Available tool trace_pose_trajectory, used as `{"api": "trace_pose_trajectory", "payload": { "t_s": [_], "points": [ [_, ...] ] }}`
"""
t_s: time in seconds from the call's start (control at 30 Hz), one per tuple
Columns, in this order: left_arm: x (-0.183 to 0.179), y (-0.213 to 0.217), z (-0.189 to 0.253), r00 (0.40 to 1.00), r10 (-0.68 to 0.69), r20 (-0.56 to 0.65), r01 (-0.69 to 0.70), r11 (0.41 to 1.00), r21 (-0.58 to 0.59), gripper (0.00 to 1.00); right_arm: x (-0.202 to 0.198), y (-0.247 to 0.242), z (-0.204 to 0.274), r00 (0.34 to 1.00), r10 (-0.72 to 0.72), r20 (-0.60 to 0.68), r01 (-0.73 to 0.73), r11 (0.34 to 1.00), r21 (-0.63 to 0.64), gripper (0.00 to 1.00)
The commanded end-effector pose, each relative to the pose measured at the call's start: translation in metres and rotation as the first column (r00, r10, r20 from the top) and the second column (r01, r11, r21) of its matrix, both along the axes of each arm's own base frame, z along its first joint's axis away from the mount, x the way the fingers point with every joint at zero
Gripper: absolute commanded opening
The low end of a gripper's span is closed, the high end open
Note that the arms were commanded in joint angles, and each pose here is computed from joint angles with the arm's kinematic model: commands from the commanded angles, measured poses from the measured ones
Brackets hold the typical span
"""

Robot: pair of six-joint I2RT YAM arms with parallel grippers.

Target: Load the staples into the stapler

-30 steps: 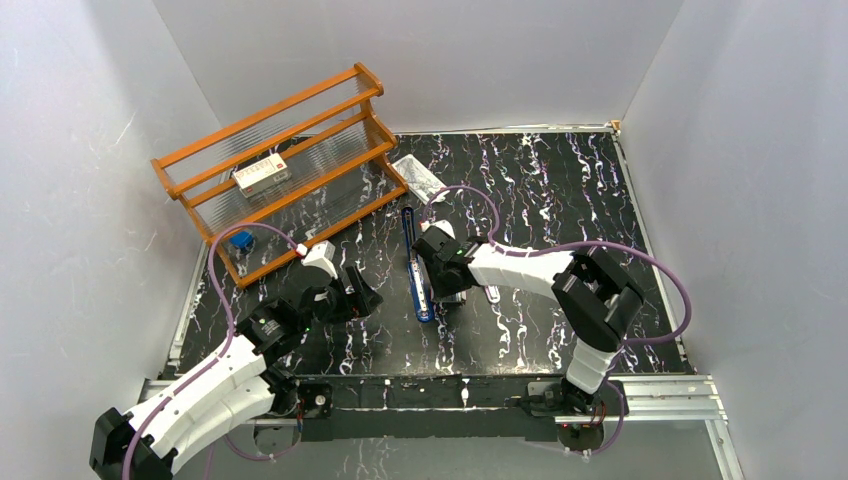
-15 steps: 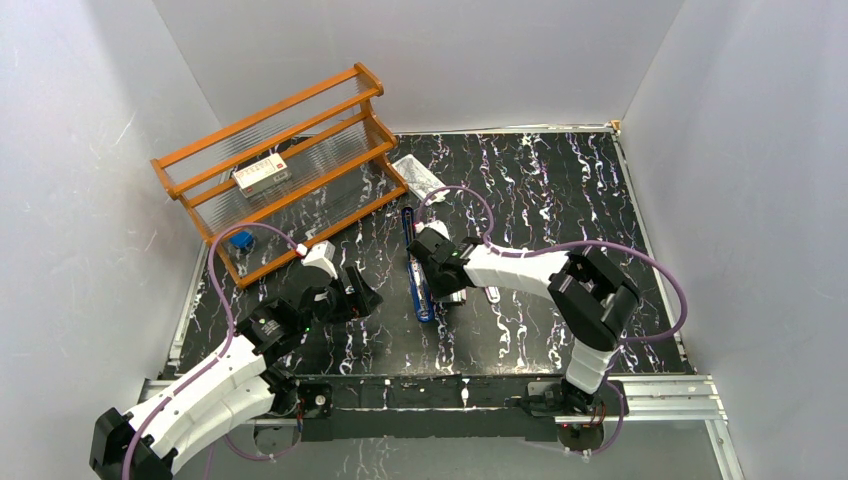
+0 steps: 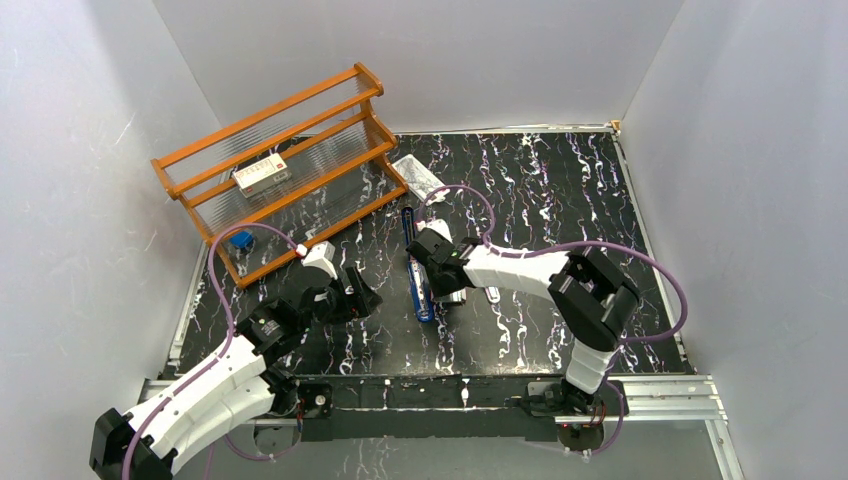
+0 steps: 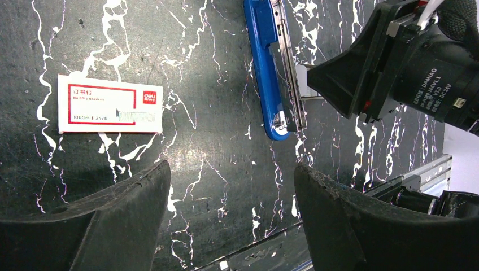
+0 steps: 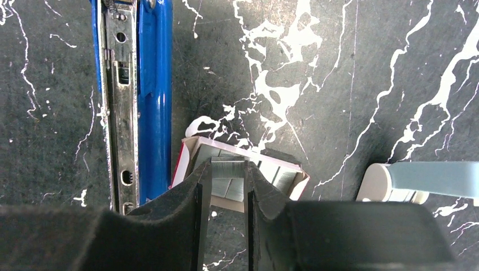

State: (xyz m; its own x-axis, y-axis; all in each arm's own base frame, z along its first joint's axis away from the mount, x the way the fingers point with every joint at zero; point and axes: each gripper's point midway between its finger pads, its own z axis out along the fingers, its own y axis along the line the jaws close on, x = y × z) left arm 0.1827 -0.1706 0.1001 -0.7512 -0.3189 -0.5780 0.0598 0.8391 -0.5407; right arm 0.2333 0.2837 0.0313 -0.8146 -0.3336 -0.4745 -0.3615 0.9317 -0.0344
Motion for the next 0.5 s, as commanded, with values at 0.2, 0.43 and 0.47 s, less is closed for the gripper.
{"api": "trace_pose_trajectory", "payload": {
  "t_s": [0.2,0.43,0.47],
  "points": [
    [0.000,0.007,-0.004,1.000,0.024,0.001,-0.024,0.999,0.023,0.77,-0.015,-0.005,0.044,0.997,-0.078,0.026,0.074,0.987,0.146,0.32],
    [-0.001,0.005,-0.008,1.000,0.020,-0.015,-0.020,1.000,0.016,0.77,-0.051,-0.016,0.049,0.988,-0.148,-0.050,0.155,0.964,0.215,0.32],
    [-0.001,0.005,-0.008,1.000,0.019,-0.017,-0.019,1.000,0.015,0.77,-0.057,-0.017,0.049,0.986,-0.154,-0.058,0.163,0.962,0.219,0.32]
  ]
}}
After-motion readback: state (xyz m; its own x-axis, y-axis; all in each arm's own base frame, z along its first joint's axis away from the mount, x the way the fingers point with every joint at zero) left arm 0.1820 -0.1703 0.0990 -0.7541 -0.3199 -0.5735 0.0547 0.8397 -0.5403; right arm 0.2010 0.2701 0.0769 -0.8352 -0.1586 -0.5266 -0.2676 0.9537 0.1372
